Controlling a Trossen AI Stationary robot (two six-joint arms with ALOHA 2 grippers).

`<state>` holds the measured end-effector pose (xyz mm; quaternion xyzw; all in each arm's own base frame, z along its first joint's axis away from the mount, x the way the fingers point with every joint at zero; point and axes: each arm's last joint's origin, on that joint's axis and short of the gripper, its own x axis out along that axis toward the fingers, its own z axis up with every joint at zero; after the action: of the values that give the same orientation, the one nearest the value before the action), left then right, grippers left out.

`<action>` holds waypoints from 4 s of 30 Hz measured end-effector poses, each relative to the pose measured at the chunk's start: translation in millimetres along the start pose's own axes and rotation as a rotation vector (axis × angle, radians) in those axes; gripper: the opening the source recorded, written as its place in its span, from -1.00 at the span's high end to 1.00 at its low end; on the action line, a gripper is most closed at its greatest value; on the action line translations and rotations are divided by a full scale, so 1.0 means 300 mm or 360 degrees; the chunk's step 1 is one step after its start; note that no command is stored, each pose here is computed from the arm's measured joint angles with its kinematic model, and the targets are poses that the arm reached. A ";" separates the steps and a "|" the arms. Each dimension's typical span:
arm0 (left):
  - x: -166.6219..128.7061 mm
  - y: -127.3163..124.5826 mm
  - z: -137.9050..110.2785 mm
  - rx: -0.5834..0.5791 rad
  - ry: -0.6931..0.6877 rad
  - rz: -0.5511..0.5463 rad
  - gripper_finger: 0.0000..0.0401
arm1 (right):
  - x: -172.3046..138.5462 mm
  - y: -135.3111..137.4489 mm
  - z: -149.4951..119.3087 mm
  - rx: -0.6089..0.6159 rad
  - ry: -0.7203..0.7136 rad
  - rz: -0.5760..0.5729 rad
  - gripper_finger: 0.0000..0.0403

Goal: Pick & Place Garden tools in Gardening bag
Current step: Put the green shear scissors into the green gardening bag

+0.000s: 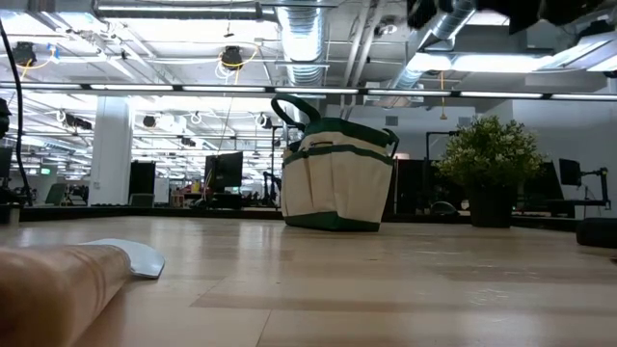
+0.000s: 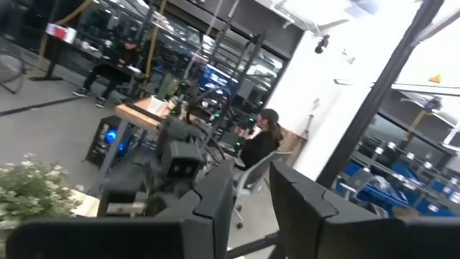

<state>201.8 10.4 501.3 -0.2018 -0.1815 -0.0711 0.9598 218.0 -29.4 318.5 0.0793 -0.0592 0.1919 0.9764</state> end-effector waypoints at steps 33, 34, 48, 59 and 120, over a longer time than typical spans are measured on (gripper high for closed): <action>-0.001 0.017 0.006 0.0003 -0.0120 0.0259 0.54 | 0.029 -0.168 -0.245 -0.0444 0.0050 -0.0175 0.77; -0.001 0.017 0.007 0.0002 -0.0126 0.0269 0.54 | 0.026 -0.166 -0.249 -0.0452 0.0051 -0.0166 0.77; 0.033 0.040 -0.024 -0.0001 -0.0101 0.0337 0.54 | 0.030 -0.249 -0.324 -0.0623 0.0006 -0.0048 0.77; 0.061 0.059 -0.055 -0.0002 -0.0049 0.0361 0.54 | 0.030 -0.305 -0.405 -0.0544 0.0029 -0.0021 0.77; 0.064 0.060 -0.056 0.0004 -0.0048 0.0361 0.54 | 0.037 -0.333 -0.530 -0.0405 0.0312 -0.0118 0.47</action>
<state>228.6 18.7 487.6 -0.2210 -0.1720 0.0413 0.9591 280.2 -88.4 151.0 -0.0621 0.0154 0.1535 0.9861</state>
